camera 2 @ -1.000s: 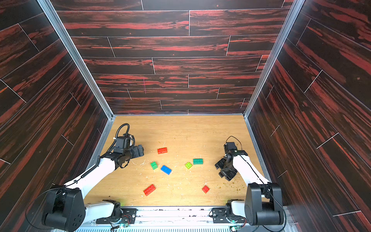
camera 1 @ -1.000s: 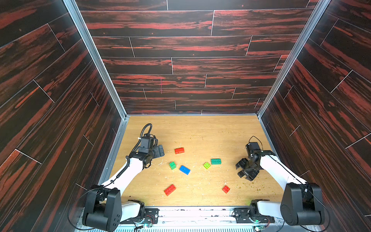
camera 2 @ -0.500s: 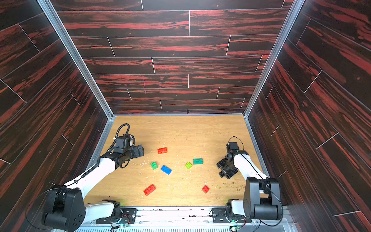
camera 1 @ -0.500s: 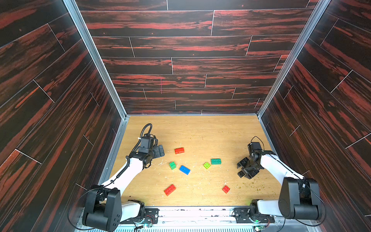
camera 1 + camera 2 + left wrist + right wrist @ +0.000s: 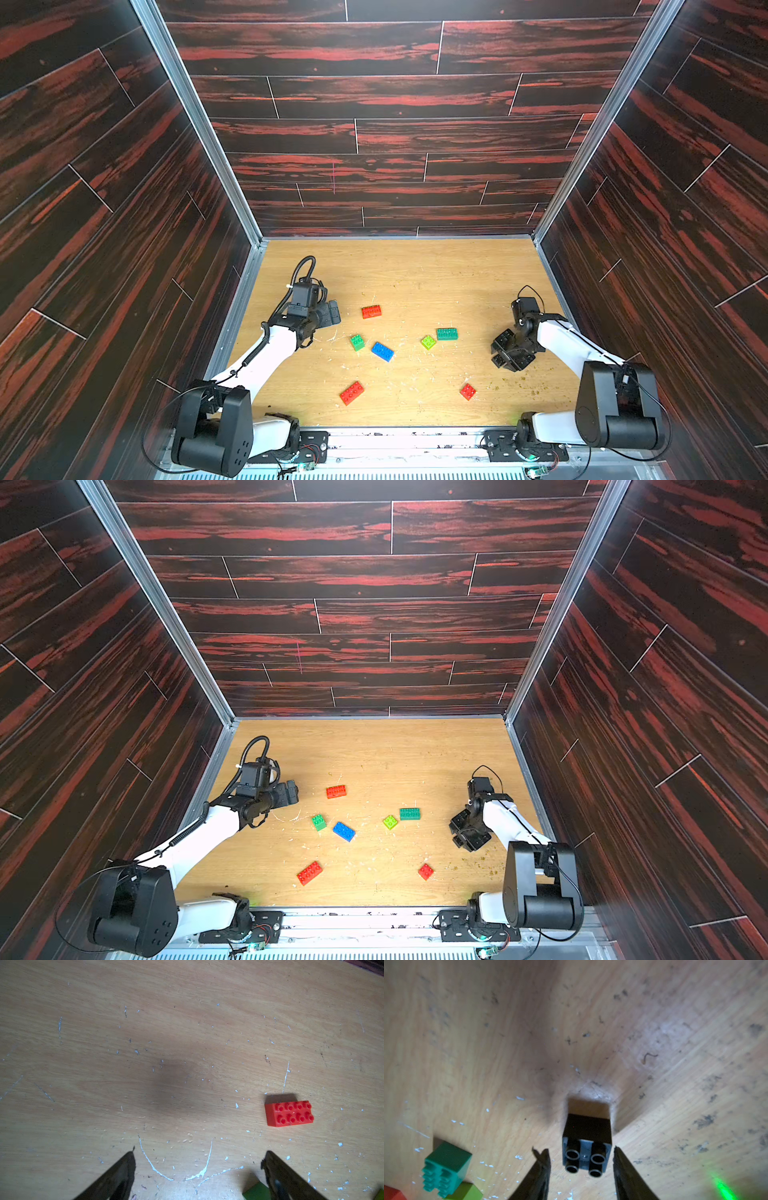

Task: Assemble a carrot with lego
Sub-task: Pick up the lego brick from the center of the board.

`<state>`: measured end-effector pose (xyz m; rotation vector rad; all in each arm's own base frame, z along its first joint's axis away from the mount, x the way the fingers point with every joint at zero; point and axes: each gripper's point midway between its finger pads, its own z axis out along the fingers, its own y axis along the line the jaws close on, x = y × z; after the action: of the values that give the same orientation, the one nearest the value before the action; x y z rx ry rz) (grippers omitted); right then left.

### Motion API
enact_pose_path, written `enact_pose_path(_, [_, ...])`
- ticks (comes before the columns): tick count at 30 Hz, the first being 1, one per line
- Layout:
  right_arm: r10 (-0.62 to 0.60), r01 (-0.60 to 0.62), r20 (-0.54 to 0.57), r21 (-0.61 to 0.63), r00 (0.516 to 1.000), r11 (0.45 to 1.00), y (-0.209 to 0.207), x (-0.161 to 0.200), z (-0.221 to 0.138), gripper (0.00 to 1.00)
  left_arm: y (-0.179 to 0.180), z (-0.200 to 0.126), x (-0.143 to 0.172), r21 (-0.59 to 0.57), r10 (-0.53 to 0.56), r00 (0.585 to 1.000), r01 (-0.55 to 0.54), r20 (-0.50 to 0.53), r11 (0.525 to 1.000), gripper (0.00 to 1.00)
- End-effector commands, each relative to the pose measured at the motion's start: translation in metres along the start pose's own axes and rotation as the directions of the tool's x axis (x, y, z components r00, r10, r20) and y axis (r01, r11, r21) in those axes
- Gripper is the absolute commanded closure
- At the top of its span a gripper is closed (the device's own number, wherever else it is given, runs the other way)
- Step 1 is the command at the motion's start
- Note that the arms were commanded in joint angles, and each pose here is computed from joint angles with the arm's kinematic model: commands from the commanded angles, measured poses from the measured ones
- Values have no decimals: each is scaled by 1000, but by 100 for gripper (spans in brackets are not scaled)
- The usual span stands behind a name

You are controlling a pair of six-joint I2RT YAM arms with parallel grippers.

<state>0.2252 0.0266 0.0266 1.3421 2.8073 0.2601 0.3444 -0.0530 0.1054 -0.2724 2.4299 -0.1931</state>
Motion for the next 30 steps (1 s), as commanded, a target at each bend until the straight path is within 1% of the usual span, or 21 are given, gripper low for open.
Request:
enact_pose_path(1, [0,1,-19,30,1000,1000,-7,2,6,54,1,-2,-4,-14,5,1000,-5,6,1000,3])
enact_pose_path(11, [-13,15,-24,55,1000,998,-14,4,14,54,2,-4,0,-16,7,1000,-7,5,1000,3])
enact_pose_path(19, [-28,28,-1,67,1000,997,-14,-2,11,56,3,-6,-1,-21,8,1000,-8,14,1000,3])
enact_pose_path(24, [-58,57,16,81,998,995,-14,-6,9,53,4,-6,0,-24,8,1000,-8,12,1000,3])
enact_pose_path(30, [-73,71,32,73,997,995,-12,-9,7,53,5,-7,0,-27,8,1000,-7,14,1000,3])
